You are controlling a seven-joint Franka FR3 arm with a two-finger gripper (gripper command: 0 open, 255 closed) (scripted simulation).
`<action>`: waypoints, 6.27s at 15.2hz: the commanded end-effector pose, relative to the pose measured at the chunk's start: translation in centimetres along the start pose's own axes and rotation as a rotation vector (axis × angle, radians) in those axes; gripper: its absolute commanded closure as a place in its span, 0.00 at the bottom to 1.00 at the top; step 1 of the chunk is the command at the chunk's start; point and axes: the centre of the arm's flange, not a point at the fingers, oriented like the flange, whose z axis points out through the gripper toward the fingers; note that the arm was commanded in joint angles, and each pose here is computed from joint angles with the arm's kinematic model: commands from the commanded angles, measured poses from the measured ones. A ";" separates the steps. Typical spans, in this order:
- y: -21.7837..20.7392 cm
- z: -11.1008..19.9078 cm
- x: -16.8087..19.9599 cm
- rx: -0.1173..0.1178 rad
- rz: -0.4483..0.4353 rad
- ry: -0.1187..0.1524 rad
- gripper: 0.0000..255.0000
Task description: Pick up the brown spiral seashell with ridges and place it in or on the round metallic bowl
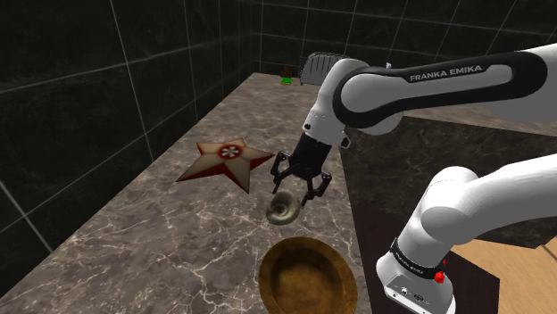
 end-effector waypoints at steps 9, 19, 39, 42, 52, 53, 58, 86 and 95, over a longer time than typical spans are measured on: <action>-1.2 -4.8 -1.9 0.000 0.000 0.000 1.00; -1.7 -8.7 -4.7 0.000 0.000 0.000 1.00; 6.7 -2.0 -18.0 0.000 0.000 0.000 1.00; 6.9 -1.5 -17.8 -0.001 0.000 0.000 1.00; 14.0 2.8 -28.0 -0.012 -0.497 0.649 0.00; 13.9 3.2 -27.7 -0.012 -0.497 0.649 0.00; 13.7 4.3 -26.9 -0.012 -0.497 0.649 0.00; 12.0 -1.9 -29.4 -0.012 -0.497 0.649 1.00; 11.0 -5.7 -30.9 -0.012 -0.497 0.649 1.00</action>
